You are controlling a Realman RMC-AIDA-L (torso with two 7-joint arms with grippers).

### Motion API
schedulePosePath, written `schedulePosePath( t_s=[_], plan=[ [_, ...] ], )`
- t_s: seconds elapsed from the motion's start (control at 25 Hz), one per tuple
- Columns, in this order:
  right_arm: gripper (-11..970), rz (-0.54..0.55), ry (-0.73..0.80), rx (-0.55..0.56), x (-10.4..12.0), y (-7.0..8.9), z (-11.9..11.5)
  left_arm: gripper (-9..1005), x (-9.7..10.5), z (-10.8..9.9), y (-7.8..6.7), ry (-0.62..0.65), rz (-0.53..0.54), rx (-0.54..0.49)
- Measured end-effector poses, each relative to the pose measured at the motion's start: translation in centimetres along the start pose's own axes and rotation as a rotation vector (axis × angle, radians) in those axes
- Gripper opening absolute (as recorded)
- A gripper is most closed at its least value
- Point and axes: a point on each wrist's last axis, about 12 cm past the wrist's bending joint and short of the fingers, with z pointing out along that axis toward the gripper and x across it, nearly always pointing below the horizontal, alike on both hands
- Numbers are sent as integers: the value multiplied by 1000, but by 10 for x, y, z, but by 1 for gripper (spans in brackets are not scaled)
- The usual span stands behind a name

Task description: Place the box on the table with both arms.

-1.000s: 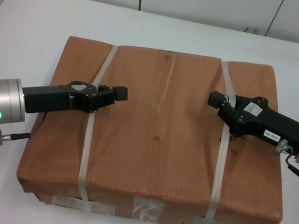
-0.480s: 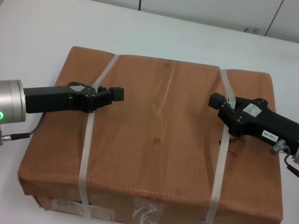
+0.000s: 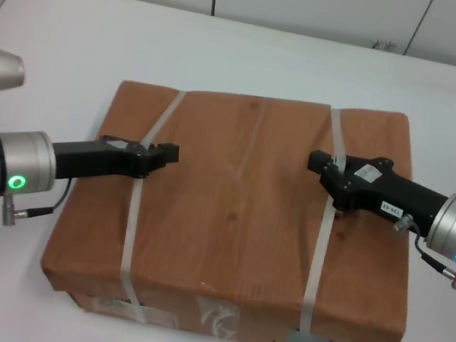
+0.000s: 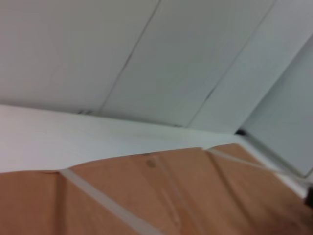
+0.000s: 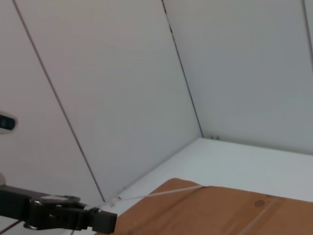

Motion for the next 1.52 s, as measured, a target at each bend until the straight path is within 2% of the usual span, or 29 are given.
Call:
schedulePosePath(
  t_s=[0.24, 0.68, 1.0, 1.16, 1.24, 1.36, 1.52],
  plan=[
    [37, 2, 53, 40, 4, 0, 12, 57, 2, 14, 0, 25, 33, -54],
    [41, 2, 108, 112, 0, -5, 27, 56, 6, 20, 0, 59, 49, -80],
    [44, 77, 153, 168, 11, -6, 28, 128, 12, 18, 3, 84, 36, -110],
    [46, 152, 149, 251, 14, -14, 25, 169, 15, 19, 5, 101, 11, -138],
    [121, 210, 137, 309, 16, -18, 24, 189, 16, 19, 6, 109, 1, -150],
    [233, 238, 134, 331, 19, -19, 22, 220, 19, 20, 5, 113, 16, -148],
    [390, 249, 133, 331, 24, -18, 20, 337, 22, 21, 3, 115, 39, -140]
  ],
)
